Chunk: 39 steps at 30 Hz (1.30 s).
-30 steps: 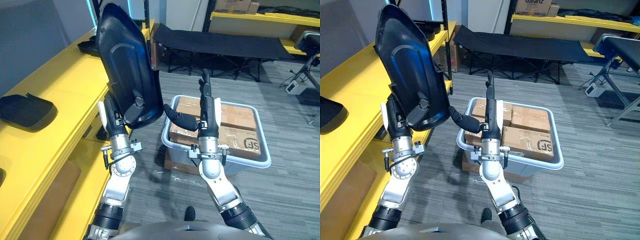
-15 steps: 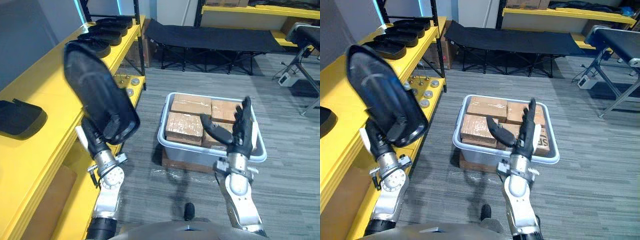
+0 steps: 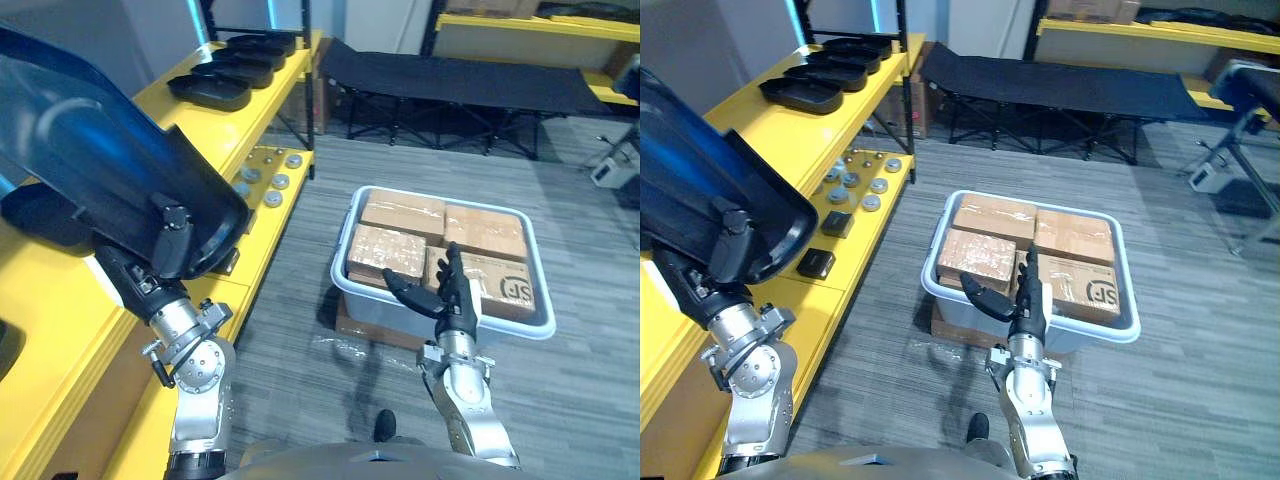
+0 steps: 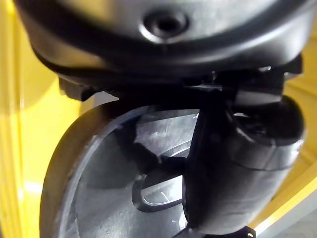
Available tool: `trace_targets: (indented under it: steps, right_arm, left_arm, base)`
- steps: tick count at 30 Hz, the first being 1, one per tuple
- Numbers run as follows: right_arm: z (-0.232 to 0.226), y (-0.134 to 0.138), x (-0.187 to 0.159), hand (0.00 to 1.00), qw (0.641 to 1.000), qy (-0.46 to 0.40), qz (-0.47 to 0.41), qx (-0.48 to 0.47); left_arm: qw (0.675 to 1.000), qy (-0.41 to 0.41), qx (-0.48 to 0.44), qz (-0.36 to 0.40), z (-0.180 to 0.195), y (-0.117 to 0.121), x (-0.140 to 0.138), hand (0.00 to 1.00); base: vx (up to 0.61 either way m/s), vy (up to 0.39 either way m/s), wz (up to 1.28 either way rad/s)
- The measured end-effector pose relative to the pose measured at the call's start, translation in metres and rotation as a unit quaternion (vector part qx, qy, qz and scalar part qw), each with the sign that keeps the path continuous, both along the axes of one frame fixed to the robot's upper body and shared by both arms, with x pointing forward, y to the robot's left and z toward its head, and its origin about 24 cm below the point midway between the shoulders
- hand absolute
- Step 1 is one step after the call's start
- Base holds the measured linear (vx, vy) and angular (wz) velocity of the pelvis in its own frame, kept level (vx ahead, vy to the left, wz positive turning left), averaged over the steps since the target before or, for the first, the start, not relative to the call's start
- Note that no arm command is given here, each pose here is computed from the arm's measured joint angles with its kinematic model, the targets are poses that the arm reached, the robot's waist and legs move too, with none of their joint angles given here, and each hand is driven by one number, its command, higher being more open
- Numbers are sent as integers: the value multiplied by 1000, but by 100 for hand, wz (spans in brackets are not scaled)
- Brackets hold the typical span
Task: Walk over and take three plastic housings, then place them on the shelf
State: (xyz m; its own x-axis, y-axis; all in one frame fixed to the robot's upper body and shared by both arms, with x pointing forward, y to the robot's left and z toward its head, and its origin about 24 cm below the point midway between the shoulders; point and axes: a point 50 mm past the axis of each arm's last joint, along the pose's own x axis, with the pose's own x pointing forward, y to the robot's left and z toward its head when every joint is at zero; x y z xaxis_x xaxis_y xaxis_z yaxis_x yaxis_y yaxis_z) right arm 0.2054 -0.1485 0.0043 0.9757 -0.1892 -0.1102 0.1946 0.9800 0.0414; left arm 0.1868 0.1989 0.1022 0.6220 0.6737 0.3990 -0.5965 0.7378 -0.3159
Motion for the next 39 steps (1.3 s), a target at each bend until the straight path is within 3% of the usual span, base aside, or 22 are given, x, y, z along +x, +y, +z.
trace_targets:
  steps: [7, 12, 21, 27, 39]
  right_arm:
    - [23, 36, 24, 100, 989, -56, 138, -4]
    - [36, 48, 34, 100, 979, -85, 184, -3]
    - [32, 36, 31, 100, 980, -85, 177, -13]
    - [27, 33, 18, 100, 981, -96, 170, 2]
    - [33, 39, 17, 100, 972, -116, 206, 18]
  left_arm:
    - [996, -7, 12, 83, 8, 28, -33, 0]
    - [995, -1, -9, 95, 5, 38, -44, 0]
    - [997, -33, -6, -74, 6, 21, -38, 0]
    - [973, -74, 17, -218, 15, -8, -20, 0]
    - [971, -52, 19, -231, 7, -11, -18, 0]
  base:
    - [20, 10, 30]
    - [-46, 11, 41]
    - [-62, 59, 84]
    - [99, 42, 63]
    - [-33, -28, 7]
